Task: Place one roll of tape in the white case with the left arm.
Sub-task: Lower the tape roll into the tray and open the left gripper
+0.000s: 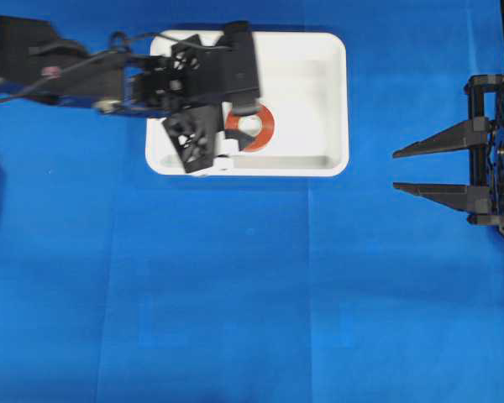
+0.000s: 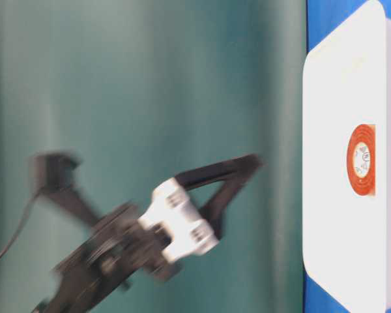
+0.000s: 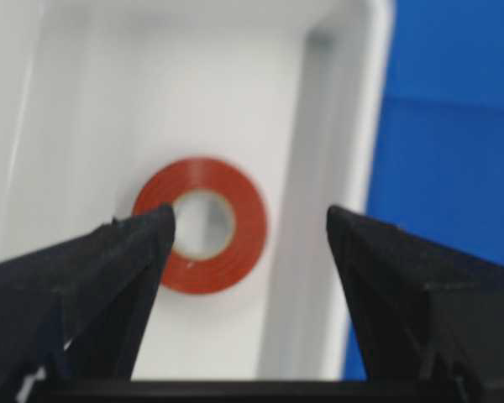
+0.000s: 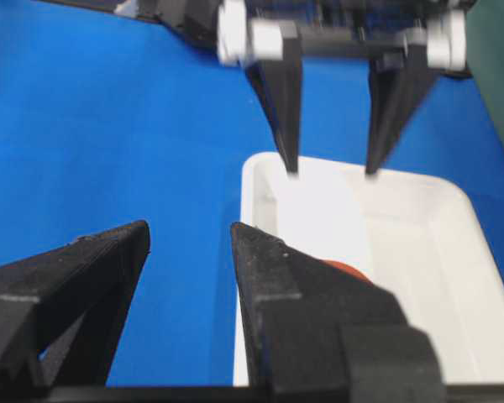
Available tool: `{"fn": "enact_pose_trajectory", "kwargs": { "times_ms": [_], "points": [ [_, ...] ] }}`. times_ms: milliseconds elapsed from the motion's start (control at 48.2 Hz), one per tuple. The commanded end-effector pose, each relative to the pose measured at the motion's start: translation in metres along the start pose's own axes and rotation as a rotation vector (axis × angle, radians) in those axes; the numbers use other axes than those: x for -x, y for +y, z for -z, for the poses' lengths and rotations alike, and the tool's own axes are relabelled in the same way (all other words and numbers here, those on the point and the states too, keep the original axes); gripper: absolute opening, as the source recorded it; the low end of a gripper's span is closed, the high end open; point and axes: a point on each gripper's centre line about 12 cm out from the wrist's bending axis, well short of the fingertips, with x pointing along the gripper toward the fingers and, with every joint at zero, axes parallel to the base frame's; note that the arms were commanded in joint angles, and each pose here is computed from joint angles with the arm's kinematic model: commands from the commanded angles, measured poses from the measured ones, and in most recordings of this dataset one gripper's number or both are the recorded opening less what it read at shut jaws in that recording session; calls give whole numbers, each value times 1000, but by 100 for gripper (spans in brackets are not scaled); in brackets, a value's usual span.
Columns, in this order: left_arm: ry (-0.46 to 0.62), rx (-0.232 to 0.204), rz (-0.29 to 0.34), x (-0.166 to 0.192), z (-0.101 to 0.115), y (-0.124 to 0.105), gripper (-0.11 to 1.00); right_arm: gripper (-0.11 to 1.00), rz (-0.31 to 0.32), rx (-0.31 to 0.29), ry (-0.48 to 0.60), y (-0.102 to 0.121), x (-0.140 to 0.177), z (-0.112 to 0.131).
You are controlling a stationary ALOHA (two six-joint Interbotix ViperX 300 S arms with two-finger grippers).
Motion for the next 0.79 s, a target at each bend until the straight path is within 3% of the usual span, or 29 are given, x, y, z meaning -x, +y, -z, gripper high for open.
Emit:
{"fn": "enact_pose_trajectory", "kwargs": {
  "times_ms": [0, 415, 768],
  "points": [
    [-109, -7, 19, 31, -14, -8, 68, -11, 1, 1, -14, 0, -1, -5],
    [-568, -28, 144, 107, 2, -42, 68, -11, 1, 1, -20, 0, -1, -6],
    [-723, -15, 175, 139, 37, -42, 68, -11, 1, 1, -21, 0, -1, -6]
  ]
}}
